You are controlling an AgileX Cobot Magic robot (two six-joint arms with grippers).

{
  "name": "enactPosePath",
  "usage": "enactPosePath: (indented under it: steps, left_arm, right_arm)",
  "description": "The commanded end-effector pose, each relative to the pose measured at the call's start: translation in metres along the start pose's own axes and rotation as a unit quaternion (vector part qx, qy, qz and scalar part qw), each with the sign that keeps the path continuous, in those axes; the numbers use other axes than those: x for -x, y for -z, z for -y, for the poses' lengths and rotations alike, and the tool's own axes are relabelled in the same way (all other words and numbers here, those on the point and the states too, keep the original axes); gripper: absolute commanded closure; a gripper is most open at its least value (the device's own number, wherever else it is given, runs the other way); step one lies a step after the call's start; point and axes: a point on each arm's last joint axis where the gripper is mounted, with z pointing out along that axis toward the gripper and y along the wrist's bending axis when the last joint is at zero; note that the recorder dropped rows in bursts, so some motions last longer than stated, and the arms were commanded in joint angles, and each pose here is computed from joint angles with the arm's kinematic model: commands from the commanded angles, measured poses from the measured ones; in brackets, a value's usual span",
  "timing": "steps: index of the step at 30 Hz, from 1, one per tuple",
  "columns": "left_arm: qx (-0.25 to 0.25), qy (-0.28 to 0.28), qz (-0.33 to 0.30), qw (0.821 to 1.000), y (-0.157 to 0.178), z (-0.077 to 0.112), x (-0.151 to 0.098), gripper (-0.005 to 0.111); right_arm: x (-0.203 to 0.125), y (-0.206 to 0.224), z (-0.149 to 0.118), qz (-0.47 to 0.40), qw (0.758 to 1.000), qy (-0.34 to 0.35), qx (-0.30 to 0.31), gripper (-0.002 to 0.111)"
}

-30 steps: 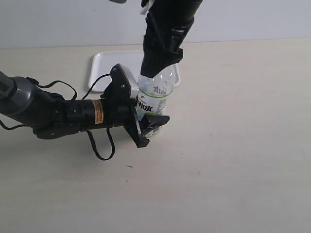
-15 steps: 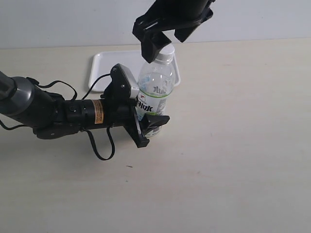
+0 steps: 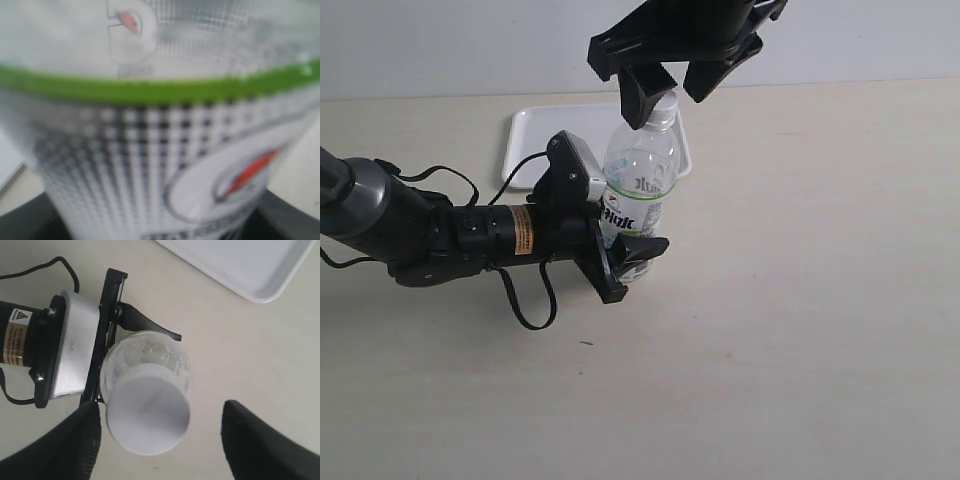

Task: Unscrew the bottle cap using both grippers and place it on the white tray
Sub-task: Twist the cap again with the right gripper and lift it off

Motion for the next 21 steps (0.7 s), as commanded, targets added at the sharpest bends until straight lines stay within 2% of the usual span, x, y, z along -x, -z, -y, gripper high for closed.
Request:
enactPosePath:
  steps: [1,5,15,19,21]
  left_arm:
    - [0.002,0.004,-0.005,1.0,0.0004,-0.0004,0.0,0.107]
    - [0.002,0.004,-0.005,1.0,0.0004,-0.0004,0.0,0.107]
    - [0.002,0.004,-0.005,1.0,0.0004,-0.0004,0.0,0.107]
    - [0.002,0.004,-0.005,1.0,0.0004,-0.0004,0.0,0.107]
    - [0.002,0.004,-0.005,1.0,0.0004,-0.0004,0.0,0.107]
  right_arm:
    - [0.0019,0.002,-0.004,0.011,1.0,-0.01,0.021,0.048]
    - [0.0031,-0.0005,-0.0073,0.013,0.999,-0.015,0.04,0.052]
    - [0.003,-0.0018,-0.0066,0.01,0.999,-0.011,0.037,0.056]
    - [0.003,-0.0018,-0.0066,0.01,0.999,-0.011,0.037,0.07]
    - [0.0029,-0.0018,-0.0066,0.009,0.999,-0.011,0.037,0.084]
